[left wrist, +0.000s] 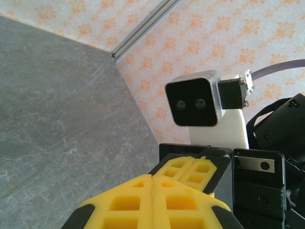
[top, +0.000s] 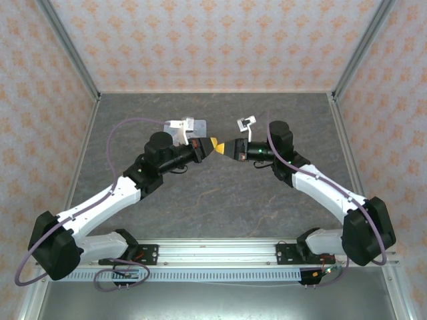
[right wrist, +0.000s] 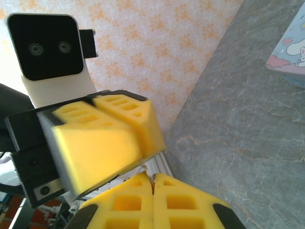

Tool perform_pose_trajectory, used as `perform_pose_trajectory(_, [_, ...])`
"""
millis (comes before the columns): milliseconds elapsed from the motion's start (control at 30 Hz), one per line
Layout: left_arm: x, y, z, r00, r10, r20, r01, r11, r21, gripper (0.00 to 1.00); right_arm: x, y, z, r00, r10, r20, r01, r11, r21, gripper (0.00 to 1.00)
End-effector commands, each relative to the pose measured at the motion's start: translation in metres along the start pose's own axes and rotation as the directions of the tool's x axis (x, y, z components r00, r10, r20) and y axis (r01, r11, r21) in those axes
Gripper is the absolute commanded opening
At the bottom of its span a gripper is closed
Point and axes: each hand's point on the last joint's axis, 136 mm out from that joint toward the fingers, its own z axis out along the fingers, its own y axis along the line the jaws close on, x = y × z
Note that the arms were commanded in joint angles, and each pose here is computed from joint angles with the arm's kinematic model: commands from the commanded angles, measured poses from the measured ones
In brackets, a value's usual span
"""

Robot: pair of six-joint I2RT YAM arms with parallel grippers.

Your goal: Unlock a padlock with a key

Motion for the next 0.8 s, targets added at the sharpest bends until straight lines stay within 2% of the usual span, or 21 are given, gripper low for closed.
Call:
perform_pose_trajectory(0, [-0.020, -0.016, -0.007, 0.999, 0.019, 0.046, -0.019, 1.000, -0.001, 0.28, -0.007, 0.006, -0.006, 0.996, -0.090, 0.030, 0.088, 0.994, 0.062, 0.00])
perform_pose_trajectory(133, [-0.027, -0.005, -0.015, 0.998, -0.018, 0.060, 0.025, 0.994, -0.102, 0.45, -0.001, -0.020, -0.019, 0.987, -0.161, 0.018, 0.151, 0.954, 0.258, 0.00])
perform_pose_trajectory(267, [-0.027, 0.010, -0.021, 0.993, -0.101, 0.061, 0.111, 0.973, -0.200, 0.47, 0.001, -0.032, -0.033, 0.965, -0.263, 0.004, 0.239, 0.884, 0.403, 0.00])
perform_pose_trajectory(367, [-0.023, 0.023, -0.026, 0.981, -0.185, 0.059, 0.195, 0.940, -0.279, 0.48, 0.002, -0.040, -0.041, 0.934, -0.356, -0.033, 0.323, 0.800, 0.506, 0.00])
perform_pose_trajectory(467, [-0.016, 0.036, -0.032, 0.953, -0.296, 0.071, 0.301, 0.882, -0.363, 0.48, 0.000, -0.044, -0.048, 0.859, -0.496, -0.125, 0.459, 0.640, 0.616, 0.00])
perform_pose_trajectory(567, [-0.008, 0.045, -0.035, 0.900, -0.424, 0.104, 0.426, 0.800, -0.423, 0.44, -0.005, -0.039, -0.050, 0.735, -0.633, -0.242, 0.594, 0.430, 0.680, 0.00])
perform_pose_trajectory(767, [0.008, 0.056, -0.032, 0.770, -0.615, 0.170, 0.617, 0.649, -0.446, 0.37, -0.005, -0.023, -0.035, 0.455, -0.768, -0.450, 0.775, 0.092, 0.626, 0.00])
